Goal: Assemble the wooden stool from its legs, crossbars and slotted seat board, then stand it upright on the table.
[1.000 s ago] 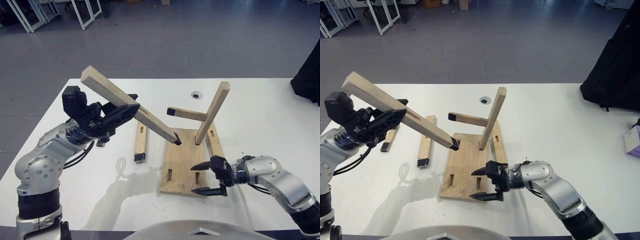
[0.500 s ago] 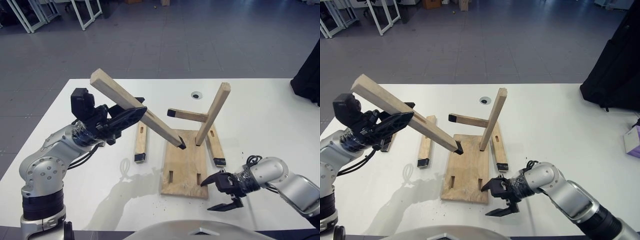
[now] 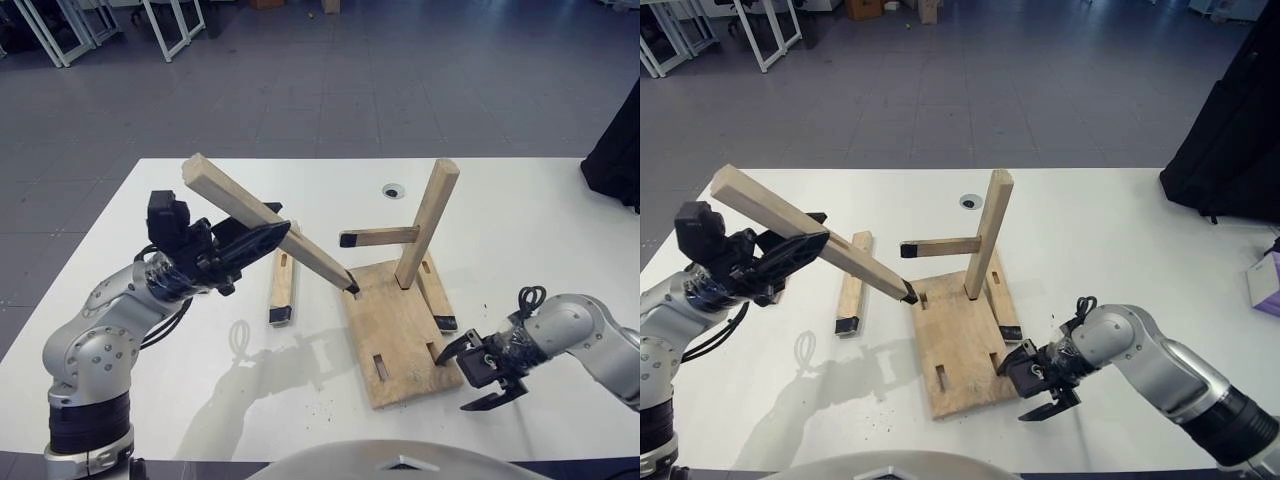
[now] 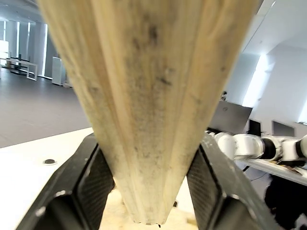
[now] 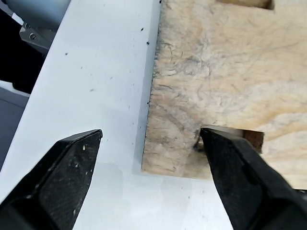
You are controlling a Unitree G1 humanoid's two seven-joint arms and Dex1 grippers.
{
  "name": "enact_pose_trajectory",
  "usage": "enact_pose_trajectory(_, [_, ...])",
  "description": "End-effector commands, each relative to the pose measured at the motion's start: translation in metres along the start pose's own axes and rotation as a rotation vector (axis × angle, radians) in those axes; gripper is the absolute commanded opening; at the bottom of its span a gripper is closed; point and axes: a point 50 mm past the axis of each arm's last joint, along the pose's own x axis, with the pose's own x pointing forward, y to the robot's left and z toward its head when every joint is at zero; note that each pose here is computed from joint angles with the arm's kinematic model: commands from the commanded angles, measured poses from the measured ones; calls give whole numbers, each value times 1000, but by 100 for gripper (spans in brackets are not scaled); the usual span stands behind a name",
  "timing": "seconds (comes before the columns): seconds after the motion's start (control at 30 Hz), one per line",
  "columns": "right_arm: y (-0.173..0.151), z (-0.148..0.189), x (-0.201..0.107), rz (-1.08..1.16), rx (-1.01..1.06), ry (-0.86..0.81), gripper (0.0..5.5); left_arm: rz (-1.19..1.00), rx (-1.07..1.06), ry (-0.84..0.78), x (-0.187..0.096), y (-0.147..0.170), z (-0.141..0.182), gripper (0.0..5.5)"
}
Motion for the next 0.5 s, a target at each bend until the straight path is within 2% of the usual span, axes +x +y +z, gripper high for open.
enact_pose_trajectory(0.03, [-5, 1, -8, -34, 29, -15, 377, 41, 100, -15, 7, 5, -10, 205])
enact_pose_trajectory(0.37, [-20, 28, -24, -115, 23, -183, 377, -4, 86, 155, 12, 24, -46, 205])
enact_pose_trajectory(0.5, [-41, 36, -35, -294, 46, -266, 377, -9, 118, 191, 18, 35, -47, 205])
